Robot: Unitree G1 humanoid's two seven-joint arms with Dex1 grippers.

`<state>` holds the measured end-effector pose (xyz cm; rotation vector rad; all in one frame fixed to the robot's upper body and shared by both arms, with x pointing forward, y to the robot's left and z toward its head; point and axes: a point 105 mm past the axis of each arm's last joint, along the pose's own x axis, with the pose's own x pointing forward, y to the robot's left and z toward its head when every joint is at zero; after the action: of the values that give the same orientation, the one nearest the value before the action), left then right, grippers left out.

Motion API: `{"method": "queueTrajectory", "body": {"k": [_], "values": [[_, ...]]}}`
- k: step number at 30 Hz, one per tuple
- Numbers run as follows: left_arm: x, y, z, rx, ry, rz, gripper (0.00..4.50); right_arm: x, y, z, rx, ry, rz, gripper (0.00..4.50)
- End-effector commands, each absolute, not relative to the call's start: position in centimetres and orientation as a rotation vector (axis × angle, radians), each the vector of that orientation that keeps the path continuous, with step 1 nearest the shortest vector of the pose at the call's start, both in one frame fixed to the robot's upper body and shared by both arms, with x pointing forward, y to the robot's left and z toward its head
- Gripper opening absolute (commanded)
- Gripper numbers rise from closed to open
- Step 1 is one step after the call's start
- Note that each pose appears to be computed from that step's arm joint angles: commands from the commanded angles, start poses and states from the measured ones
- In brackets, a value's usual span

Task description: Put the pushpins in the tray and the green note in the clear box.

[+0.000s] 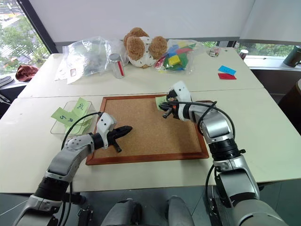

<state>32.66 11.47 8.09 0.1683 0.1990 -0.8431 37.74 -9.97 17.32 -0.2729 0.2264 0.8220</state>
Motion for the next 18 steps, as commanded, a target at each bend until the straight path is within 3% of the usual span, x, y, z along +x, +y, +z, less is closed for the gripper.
{"method": "queueTrajectory", "body": {"k": [1, 3, 6, 13, 18], "values": [[32.3, 12.1, 5.6, 0.135, 0.312, -0.826, 0.00, 36.4, -9.6, 20.0, -0.318, 0.147, 0.866, 0.03], [32.8, 12.0, 6.8, 0.091, 0.288, -0.827, 0.00, 35.6, -9.6, 20.3, -0.344, 0.142, 0.890, 0.03], [33.3, 11.6, 9.4, -0.015, 0.240, -0.847, 0.84, 34.6, -9.6, 20.4, -0.381, 0.144, 0.929, 0.00], [33.9, 10.6, 15.1, -0.254, 0.155, -0.914, 4.30, 33.0, -9.3, 20.2, -0.441, 0.147, 0.987, 0.00], [34.3, 9.4, 18.4, -0.551, 0.125, -0.951, 4.47, 32.5, -8.7, 20.4, -0.471, 0.125, 1.012, 0.00]]}}
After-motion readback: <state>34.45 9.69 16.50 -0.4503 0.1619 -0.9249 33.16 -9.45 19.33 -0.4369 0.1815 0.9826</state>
